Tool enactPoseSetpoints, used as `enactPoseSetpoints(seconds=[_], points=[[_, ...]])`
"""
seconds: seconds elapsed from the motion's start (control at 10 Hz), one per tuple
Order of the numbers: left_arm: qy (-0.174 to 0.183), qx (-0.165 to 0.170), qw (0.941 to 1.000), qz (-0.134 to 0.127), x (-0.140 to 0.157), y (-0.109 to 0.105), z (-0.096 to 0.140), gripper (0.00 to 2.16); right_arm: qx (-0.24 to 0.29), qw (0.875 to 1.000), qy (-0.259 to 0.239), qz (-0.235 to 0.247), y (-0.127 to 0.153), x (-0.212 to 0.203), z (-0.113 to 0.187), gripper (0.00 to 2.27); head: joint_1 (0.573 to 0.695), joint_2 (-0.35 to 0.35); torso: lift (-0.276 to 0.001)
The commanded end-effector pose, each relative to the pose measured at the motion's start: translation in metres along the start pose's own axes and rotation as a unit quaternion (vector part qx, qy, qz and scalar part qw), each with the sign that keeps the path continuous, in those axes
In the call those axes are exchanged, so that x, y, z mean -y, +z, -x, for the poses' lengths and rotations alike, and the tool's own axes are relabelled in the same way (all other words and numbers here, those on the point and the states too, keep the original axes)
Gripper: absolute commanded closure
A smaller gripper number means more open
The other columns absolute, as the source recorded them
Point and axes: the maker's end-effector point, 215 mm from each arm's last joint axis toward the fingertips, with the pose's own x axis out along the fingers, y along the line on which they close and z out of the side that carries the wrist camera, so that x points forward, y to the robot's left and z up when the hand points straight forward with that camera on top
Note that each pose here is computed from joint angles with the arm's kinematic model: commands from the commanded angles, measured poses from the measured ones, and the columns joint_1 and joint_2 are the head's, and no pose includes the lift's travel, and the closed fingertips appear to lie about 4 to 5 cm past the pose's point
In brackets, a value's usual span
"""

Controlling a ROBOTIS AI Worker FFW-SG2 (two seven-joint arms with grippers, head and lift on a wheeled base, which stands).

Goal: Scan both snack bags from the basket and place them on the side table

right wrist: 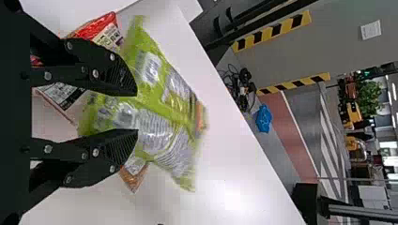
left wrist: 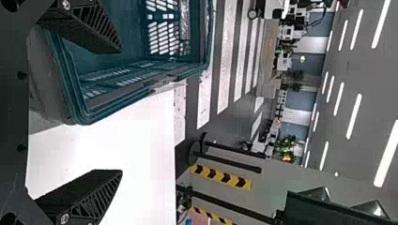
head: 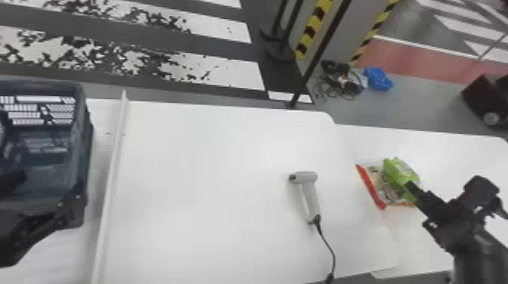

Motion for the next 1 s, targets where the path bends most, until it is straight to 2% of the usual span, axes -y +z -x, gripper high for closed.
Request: enactPoseSetpoints(seconds=[0.0, 0.1, 0.3, 0.5, 0.8, 0.9], points=[[0.002, 0.004, 1.0, -0.008, 0.008, 0.007, 0.009, 0.08, 0.014, 1.0, -0.003, -0.002, -0.004, 0.008, 0.004, 0.04, 0.695, -0.35, -0.074], [0.007, 0.004, 0.9998, -0.016, 0.01, 0.011, 0.013, 0.08, 0.033, 0.999, 0.012, -0.003, -0.004, 0.003, 0.018, 0.04, 0.695, -0.35, -0.074], [0.001, 0.001, 0.9998, -0.022, 0.025, 0.009, 0.01, 0.08, 0.095, 0.989, 0.098, 0.049, -0.001, -0.071, 0.07, 0.04, 0.695, -0.35, -0.074], [-0.006, 0.014, 0.9995, -0.028, 0.042, 0.024, 0.013, 0.08, 0.114, 0.978, 0.159, 0.074, -0.011, -0.138, 0.118, 0.05, 0.695, -0.35, -0.074], [-0.001, 0.029, 0.9985, -0.047, 0.043, 0.03, 0.018, 0.09, 0.186, 0.948, 0.238, 0.103, -0.032, -0.236, 0.185, 0.01, 0.695, -0.35, -0.074], [-0.004, 0.048, 0.9974, -0.054, 0.044, 0.038, 0.02, 0.09, 0.2, 0.938, 0.261, 0.11, -0.047, -0.265, 0.205, 0.01, 0.695, -0.35, -0.074]])
